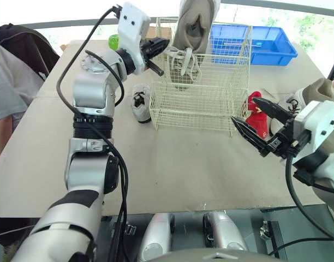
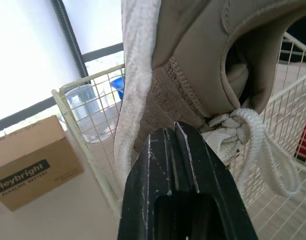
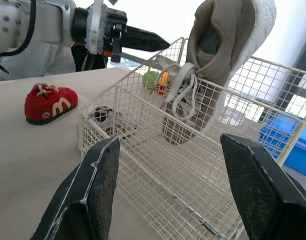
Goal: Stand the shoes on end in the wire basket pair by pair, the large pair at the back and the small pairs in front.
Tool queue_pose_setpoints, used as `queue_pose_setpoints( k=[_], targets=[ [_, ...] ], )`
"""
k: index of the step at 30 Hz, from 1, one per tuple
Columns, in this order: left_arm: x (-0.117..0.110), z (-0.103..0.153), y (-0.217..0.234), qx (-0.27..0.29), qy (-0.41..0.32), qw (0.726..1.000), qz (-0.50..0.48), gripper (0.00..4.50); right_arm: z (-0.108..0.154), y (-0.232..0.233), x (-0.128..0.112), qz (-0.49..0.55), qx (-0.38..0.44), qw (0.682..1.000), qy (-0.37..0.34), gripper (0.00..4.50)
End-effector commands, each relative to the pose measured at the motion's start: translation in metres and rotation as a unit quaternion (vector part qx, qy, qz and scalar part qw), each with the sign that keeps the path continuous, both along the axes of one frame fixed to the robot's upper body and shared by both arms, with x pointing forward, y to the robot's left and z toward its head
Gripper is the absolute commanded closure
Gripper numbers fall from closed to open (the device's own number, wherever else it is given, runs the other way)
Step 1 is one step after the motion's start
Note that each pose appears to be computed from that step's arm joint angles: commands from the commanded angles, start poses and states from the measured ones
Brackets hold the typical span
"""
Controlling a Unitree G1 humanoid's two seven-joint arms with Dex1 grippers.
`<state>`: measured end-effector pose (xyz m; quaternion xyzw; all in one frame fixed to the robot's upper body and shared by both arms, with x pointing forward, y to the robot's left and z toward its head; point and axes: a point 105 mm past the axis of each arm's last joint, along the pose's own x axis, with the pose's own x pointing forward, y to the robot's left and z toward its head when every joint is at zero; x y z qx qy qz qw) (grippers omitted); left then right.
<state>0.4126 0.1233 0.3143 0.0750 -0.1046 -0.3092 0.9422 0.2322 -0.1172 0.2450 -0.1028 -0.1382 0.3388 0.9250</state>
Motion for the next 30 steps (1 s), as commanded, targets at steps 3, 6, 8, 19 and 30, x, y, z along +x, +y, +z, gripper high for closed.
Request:
queue_pose_setpoints(
  k=[3,6,8,19,30],
  targets=[
    [-0.029,0.005,-0.001,-0.103,0.018,0.991,-0.089,4.41,-0.002,-0.021,0.017,-0.055,0.021,0.998,0.025,1.48],
    [-0.038,-0.009,0.0,-0.077,0.021,0.991,-0.103,3.63,-0.005,-0.035,0.026,-0.079,0.056,0.994,0.053,1.48],
    [-0.053,-0.015,-0.012,-0.095,0.043,0.983,-0.152,2.78,-0.011,-0.053,0.029,-0.114,0.038,0.991,0.064,0.98],
    [-0.128,-0.072,-0.073,-0.033,0.13,0.922,-0.362,0.04,-0.009,-0.185,0.055,-0.388,-0.131,0.88,0.242,0.0],
    [-0.128,-0.077,-0.095,-0.021,0.096,0.916,-0.389,0.04,-0.027,-0.293,0.108,-0.45,-0.227,0.8,0.325,0.0]
  ],
)
